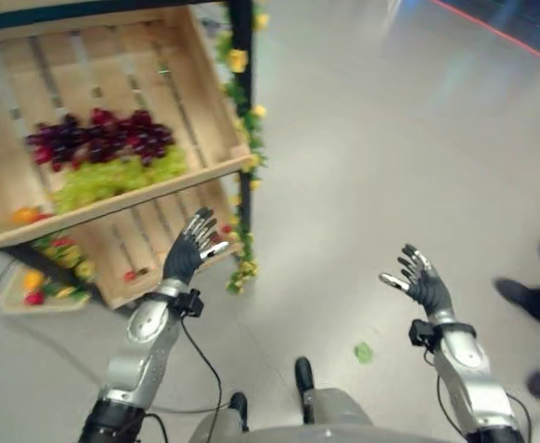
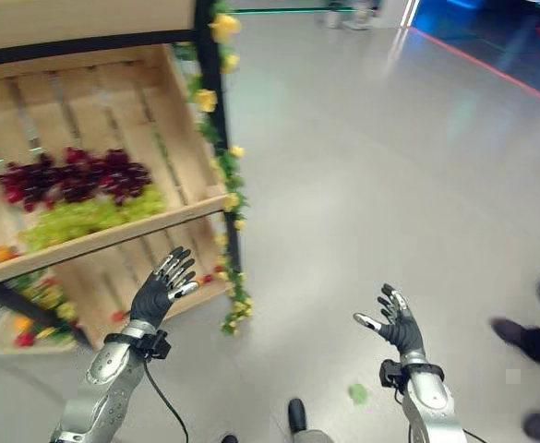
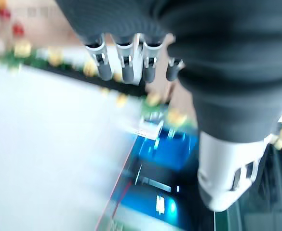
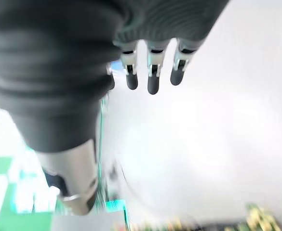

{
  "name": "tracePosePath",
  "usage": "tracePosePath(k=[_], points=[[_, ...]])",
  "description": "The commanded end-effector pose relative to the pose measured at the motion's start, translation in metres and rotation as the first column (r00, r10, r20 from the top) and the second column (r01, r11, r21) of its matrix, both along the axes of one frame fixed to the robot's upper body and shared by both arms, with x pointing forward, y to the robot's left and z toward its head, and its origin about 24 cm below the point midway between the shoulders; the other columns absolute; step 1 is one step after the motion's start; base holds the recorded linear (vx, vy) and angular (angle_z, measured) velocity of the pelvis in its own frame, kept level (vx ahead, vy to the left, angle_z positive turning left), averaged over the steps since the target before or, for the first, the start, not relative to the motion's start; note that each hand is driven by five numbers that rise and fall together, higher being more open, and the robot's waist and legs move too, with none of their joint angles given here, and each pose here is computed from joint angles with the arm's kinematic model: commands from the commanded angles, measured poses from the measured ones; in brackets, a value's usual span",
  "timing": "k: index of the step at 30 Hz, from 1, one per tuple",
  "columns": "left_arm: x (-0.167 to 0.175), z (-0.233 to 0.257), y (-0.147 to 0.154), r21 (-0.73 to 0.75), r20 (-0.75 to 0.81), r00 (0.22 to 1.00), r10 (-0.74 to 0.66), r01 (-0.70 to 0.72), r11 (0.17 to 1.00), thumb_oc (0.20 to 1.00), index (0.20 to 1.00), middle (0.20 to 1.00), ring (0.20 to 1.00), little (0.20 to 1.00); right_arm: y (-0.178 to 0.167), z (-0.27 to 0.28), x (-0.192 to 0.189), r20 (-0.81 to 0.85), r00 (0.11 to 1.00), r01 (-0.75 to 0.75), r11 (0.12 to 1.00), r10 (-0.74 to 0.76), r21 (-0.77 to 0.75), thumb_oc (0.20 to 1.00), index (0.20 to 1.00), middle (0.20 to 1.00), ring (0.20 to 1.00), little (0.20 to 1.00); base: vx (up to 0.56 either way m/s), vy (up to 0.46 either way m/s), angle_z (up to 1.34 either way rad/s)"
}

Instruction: Pick up the fruits from the basket on one side to the basket on the other side

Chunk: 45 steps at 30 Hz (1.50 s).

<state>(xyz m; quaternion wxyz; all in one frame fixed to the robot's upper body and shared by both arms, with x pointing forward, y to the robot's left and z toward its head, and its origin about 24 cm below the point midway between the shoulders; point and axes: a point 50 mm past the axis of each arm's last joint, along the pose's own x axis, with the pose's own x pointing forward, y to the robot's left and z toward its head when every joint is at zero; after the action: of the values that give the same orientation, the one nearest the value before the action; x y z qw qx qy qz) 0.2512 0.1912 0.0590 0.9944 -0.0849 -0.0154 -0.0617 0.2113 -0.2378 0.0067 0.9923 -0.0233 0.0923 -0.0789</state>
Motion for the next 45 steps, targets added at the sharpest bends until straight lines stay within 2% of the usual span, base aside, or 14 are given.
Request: tracePosePath(k=[1, 14, 29, 34, 45], points=[[-0.003, 0.015, 0.001, 0.045, 0.09, 0.996, 0.0, -0.004, 0.999, 1.0, 1.0, 1.0, 1.0, 1.0, -0.021, 0.019, -0.004, 0.097, 0.992, 0.081, 0.996, -0.076, -0.046, 1.0, 1.0, 1.0, 1.0, 1.0, -0.1, -0.052, -0.83], [0.004, 0.018, 0.005, 0.072, 0.094, 0.994, 0.063, -0.07, 0.995, 1.0, 1.0, 1.0, 1.0, 1.0, -0.021, 0.024, 0.003, 0.113, 0.989, 0.106, 0.992, -0.098, -0.073, 1.0, 1.0, 1.0, 1.0, 1.0, -0.02, -0.098, -1.07], [-0.002, -0.003, 0.002, -0.074, 0.004, 0.993, 0.118, -0.117, 0.99, 1.0, 1.0, 1.0, 1.0, 1.0, -0.027, 0.039, 0.014, 0.133, 0.991, 0.035, 0.989, -0.015, -0.147, 1.0, 1.0, 1.0, 1.0, 1.0, 0.15, -0.237, -0.71], [-0.012, -0.014, 0.002, -0.097, -0.035, 0.99, 0.135, -0.138, 0.986, 1.0, 1.0, 1.0, 1.0, 1.0, -0.021, 0.033, 0.014, 0.092, 0.995, -0.014, 0.988, 0.028, -0.154, 1.0, 1.0, 1.0, 1.0, 1.0, 0.2, -0.02, -1.53], [-0.002, -0.014, -0.007, -0.11, -0.025, 0.988, 0.15, -0.152, 0.982, 1.0, 1.0, 1.0, 1.0, 1.0, -0.034, 0.034, 0.014, 0.091, 0.996, 0.031, 0.981, -0.014, -0.191, 1.0, 1.0, 1.0, 1.0, 1.0, 0.27, 0.064, -1.02]])
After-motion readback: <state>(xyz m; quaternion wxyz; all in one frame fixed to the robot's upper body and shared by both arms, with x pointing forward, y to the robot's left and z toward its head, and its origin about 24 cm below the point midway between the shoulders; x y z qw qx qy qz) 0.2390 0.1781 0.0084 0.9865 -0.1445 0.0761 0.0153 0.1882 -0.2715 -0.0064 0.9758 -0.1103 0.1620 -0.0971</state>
